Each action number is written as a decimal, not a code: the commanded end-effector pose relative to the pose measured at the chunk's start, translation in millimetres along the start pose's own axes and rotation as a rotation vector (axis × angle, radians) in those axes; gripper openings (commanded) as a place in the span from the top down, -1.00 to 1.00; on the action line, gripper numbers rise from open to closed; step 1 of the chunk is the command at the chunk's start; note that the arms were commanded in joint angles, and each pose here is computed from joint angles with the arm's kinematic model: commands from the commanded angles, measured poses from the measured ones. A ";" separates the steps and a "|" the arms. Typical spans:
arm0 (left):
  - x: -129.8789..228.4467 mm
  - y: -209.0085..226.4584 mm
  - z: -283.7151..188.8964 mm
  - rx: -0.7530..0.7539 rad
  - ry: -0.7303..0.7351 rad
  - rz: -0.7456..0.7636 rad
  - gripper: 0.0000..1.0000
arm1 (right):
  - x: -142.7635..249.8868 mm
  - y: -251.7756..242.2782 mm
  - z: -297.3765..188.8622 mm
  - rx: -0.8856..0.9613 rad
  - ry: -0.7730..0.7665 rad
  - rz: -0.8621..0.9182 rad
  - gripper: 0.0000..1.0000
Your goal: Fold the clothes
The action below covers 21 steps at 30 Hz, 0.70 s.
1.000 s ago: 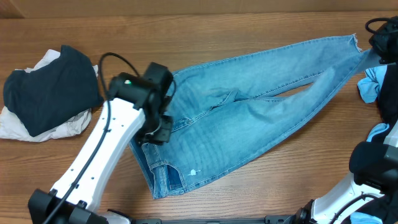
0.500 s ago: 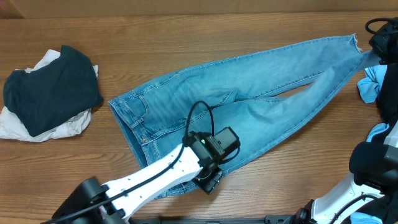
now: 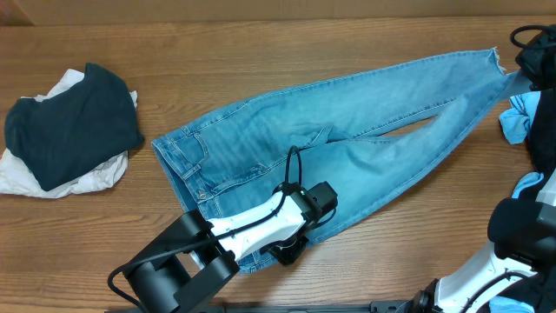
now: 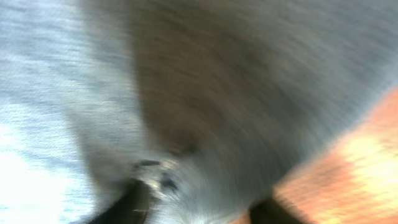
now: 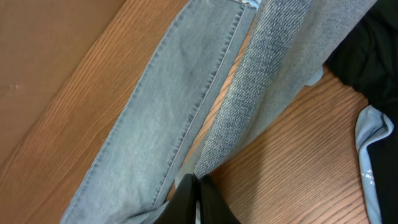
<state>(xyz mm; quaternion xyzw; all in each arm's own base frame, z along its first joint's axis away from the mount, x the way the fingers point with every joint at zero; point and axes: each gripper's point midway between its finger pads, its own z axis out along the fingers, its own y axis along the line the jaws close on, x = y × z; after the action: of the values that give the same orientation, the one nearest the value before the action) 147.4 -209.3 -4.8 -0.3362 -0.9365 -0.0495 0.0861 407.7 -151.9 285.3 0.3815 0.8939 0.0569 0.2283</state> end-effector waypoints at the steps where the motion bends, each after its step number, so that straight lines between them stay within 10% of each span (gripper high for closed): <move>1: 13.0 -4.2 14.4 0.020 0.088 -0.061 0.92 | -4.4 -0.5 -10.4 -0.004 -0.033 0.005 0.92; 13: 70.0 -0.3 -130.3 0.172 0.023 -0.157 0.92 | 11.5 -13.9 -20.6 0.042 0.012 0.008 0.92; 21: 84.6 78.2 -157.1 0.158 -0.126 -0.399 0.87 | 4.9 14.6 -16.8 -0.048 -0.019 -0.014 0.92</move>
<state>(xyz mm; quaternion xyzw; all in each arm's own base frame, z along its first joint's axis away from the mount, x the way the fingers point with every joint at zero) 126.1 -142.9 162.2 -0.1892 -0.9784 0.0305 0.0768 397.7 -146.2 280.3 0.3842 0.8985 0.0610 0.2035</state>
